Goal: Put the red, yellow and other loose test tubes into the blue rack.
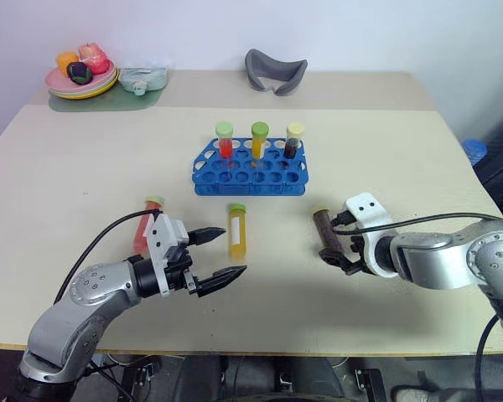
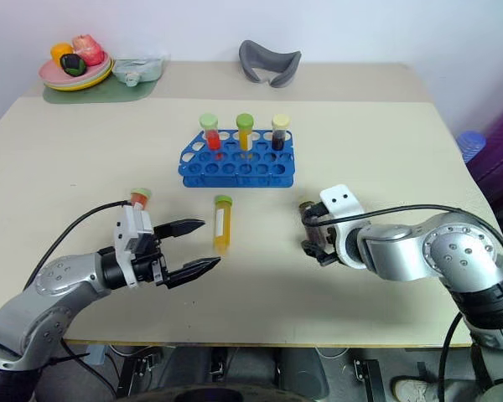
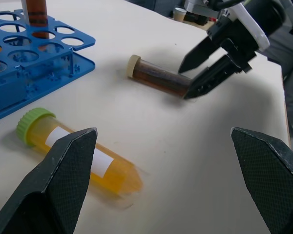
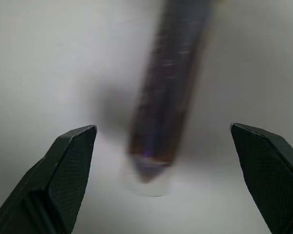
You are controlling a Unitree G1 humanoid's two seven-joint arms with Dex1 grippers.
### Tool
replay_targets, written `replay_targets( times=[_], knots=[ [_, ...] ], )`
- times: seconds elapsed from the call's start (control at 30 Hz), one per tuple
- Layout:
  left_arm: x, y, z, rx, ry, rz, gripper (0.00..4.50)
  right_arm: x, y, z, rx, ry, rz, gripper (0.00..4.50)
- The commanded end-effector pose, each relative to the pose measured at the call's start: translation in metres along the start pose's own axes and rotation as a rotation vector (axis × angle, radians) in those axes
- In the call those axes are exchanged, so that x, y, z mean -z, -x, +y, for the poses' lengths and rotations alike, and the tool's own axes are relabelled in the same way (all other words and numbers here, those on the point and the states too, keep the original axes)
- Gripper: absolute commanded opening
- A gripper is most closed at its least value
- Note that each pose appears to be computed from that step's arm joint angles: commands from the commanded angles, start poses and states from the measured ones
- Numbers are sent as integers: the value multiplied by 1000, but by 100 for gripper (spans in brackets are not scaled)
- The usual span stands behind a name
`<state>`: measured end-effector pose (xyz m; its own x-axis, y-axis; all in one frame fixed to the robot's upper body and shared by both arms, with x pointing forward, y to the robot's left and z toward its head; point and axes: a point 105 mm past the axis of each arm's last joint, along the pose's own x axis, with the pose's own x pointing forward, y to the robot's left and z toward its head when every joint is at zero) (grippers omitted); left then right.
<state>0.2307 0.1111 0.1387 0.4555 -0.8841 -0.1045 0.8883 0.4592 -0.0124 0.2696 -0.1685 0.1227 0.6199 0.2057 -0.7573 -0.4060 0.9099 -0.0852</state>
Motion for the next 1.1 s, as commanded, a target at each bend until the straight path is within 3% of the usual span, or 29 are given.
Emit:
replay_targets(
  times=[0.03,0.2,0.77,1.1],
  knots=[
    [-8,2,1,-7,-47,-21,448,-2,3,-10,15,68,13,450],
    [-6,-2,0,-1,-46,-29,448,9,2,-23,7,209,76,450],
    [-11,-14,2,15,-67,-57,448,5,-32,-58,5,300,45,450],
    [-12,-15,4,15,-69,-61,448,3,-31,-40,-243,627,-32,450]
  ],
)
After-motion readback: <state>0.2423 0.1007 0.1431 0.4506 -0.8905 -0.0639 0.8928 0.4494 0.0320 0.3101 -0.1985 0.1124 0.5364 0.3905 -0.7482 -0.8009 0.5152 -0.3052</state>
